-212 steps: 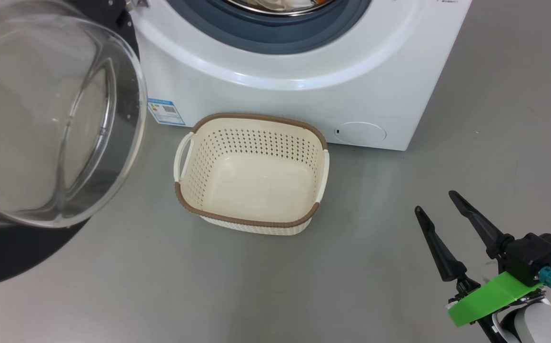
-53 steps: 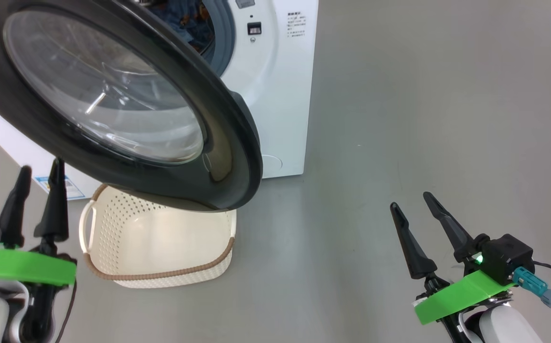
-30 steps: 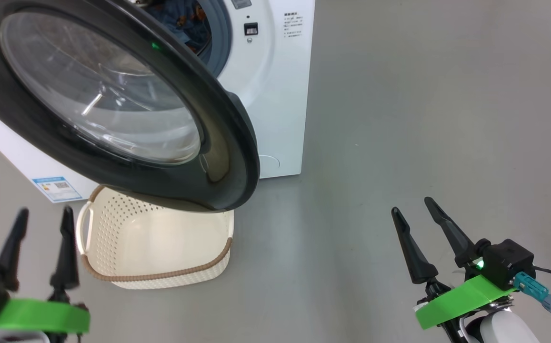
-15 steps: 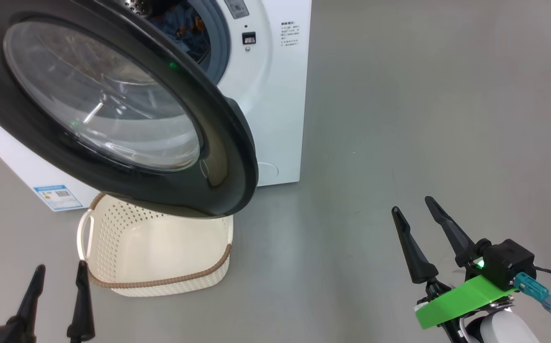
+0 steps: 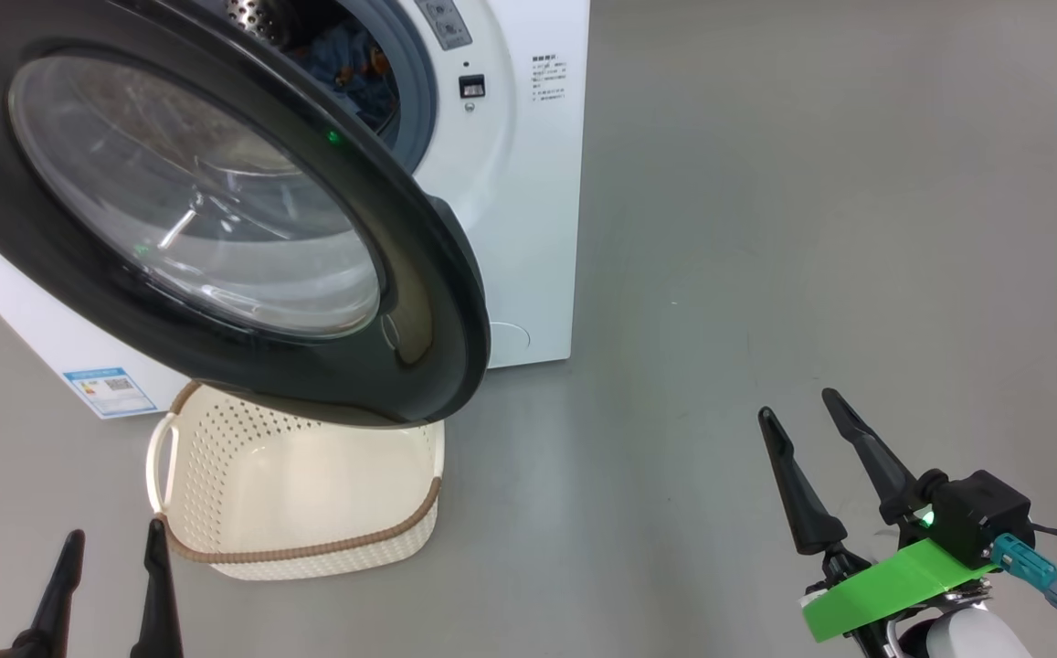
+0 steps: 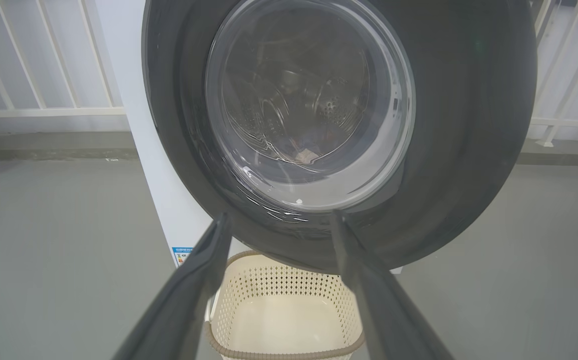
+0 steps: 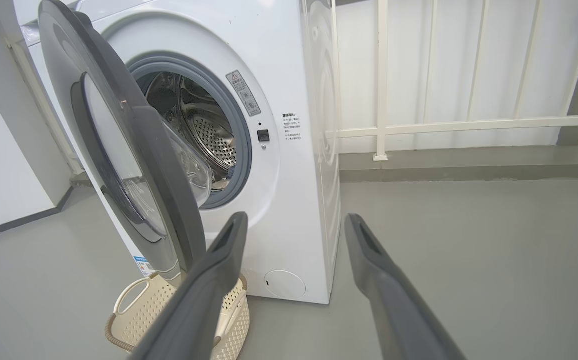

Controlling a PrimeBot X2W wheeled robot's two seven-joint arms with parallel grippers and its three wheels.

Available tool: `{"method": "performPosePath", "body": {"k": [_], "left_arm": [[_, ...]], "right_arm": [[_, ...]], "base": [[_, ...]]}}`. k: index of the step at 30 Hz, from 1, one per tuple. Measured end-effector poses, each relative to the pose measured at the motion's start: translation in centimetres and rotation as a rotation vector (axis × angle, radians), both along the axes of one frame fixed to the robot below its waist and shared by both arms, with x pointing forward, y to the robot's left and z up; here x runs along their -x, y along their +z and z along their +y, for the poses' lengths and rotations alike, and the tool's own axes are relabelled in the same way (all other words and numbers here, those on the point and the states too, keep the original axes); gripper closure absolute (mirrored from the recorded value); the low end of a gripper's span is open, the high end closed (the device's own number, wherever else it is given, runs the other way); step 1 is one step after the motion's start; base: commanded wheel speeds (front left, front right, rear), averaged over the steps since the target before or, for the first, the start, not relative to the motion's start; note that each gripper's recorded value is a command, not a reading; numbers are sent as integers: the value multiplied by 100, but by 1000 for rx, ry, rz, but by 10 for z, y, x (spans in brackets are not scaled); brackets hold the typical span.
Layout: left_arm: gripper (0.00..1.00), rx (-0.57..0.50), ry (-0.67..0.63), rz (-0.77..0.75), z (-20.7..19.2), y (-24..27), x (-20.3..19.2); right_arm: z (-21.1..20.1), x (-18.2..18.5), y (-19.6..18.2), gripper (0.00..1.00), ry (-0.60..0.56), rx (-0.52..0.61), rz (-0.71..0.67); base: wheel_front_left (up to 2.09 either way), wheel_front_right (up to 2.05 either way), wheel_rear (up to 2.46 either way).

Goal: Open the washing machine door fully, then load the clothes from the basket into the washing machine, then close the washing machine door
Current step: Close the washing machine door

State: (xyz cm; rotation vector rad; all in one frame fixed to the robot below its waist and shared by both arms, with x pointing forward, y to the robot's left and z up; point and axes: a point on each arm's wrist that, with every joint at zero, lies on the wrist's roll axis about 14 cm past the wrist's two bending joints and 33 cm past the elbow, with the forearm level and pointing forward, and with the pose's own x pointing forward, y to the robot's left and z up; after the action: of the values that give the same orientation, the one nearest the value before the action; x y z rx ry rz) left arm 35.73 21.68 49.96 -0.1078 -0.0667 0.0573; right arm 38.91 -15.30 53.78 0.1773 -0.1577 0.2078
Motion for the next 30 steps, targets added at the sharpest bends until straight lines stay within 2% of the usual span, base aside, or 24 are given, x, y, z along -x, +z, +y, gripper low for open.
{"method": "performPosePath", "body": {"k": [30], "left_arm": [[0,-16,17,-7,4,3,5]], "right_arm": [[1,3,-2,0,1,-1,7]], "base": [[0,0,0]]}}
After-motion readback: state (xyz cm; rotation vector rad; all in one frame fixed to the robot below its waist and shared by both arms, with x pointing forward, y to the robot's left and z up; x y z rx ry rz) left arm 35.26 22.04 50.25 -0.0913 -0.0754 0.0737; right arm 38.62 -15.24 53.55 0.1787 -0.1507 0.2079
